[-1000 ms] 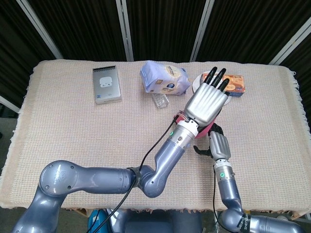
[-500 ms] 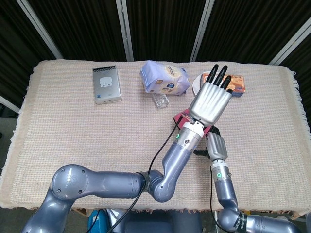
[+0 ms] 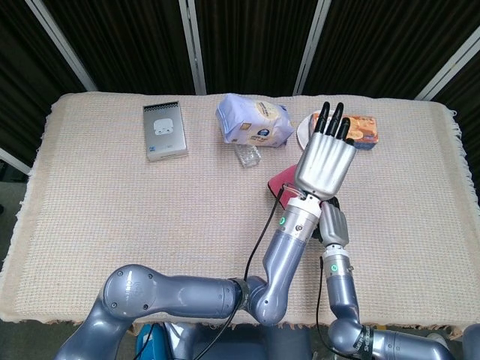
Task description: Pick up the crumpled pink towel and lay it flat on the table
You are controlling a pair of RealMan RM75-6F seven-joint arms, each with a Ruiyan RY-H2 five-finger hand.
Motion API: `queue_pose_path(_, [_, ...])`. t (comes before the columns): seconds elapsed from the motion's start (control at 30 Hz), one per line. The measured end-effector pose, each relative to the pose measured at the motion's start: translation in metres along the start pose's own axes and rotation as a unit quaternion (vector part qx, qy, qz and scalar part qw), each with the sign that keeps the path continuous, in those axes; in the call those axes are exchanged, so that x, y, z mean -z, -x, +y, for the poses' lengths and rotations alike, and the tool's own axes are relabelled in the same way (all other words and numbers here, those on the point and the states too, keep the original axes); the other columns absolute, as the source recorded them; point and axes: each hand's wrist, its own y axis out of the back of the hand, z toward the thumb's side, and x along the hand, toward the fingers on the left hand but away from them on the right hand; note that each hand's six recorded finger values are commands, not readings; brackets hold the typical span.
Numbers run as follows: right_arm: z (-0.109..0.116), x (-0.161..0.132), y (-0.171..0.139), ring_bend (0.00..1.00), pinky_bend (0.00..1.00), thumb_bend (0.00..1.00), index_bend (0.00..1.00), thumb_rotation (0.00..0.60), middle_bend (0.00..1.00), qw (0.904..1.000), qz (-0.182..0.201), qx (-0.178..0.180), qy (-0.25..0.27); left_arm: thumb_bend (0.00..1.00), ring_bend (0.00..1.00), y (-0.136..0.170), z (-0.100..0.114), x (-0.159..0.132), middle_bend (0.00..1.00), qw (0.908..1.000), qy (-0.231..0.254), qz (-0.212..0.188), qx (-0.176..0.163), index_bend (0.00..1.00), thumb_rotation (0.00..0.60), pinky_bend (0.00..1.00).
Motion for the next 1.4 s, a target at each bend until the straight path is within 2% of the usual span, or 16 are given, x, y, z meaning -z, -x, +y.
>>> queue_pose_path(0.27, [0.0, 0.002, 0.001, 0.0, 0.0, 0.26, 0.0, 0.6, 0.0, 1.0, -0.004, -0.006, 0.003, 0.66, 0.0, -0.005, 0.005, 0.002, 0.18, 0.9991, -0.034, 0.021, -0.013, 0.61, 0.6, 0.02])
queue_pose_path(0.5, [-0.001, 0.004, -0.001, 0.0, 0.0, 0.26, 0.0, 0.6, 0.0, 0.9998, -0.005, -0.016, 0.006, 0.67, 0.0, -0.014, 0.011, 0.018, 0.19, 0.9956, -0.075, 0.048, -0.029, 0.61, 0.6, 0.02])
queue_pose_path(0.63, [-0.004, 0.002, -0.001, 0.0, 0.0, 0.26, 0.0, 0.6, 0.0, 0.9998, -0.003, -0.019, 0.007, 0.68, 0.0, -0.012, 0.008, 0.017, 0.19, 0.9961, -0.068, 0.054, -0.017, 0.61, 0.6, 0.02])
queue_pose_path(0.87, [-0.006, 0.0, -0.001, 0.0, 0.0, 0.26, 0.0, 0.6, 0.0, 0.9997, -0.006, -0.017, 0.015, 0.68, 0.0, -0.002, 0.008, -0.007, 0.19, 0.9983, -0.047, 0.034, -0.008, 0.61, 0.6, 0.02])
queue_pose_path(1.23, [-0.008, -0.001, -0.002, 0.0, 0.0, 0.26, 0.0, 0.6, 0.0, 0.9994, -0.008, -0.02, 0.026, 0.68, 0.0, -0.002, 0.02, -0.032, 0.18, 0.9986, -0.037, 0.02, -0.033, 0.61, 0.6, 0.02])
queue_pose_path(1.4, [-0.004, 0.0, 0.0, 0.0, 0.0, 0.26, 0.0, 0.6, 0.0, 0.9993, -0.009, -0.015, 0.034, 0.68, 0.0, 0.001, 0.015, -0.037, 0.18, 0.9992, -0.026, 0.017, -0.026, 0.61, 0.6, 0.02])
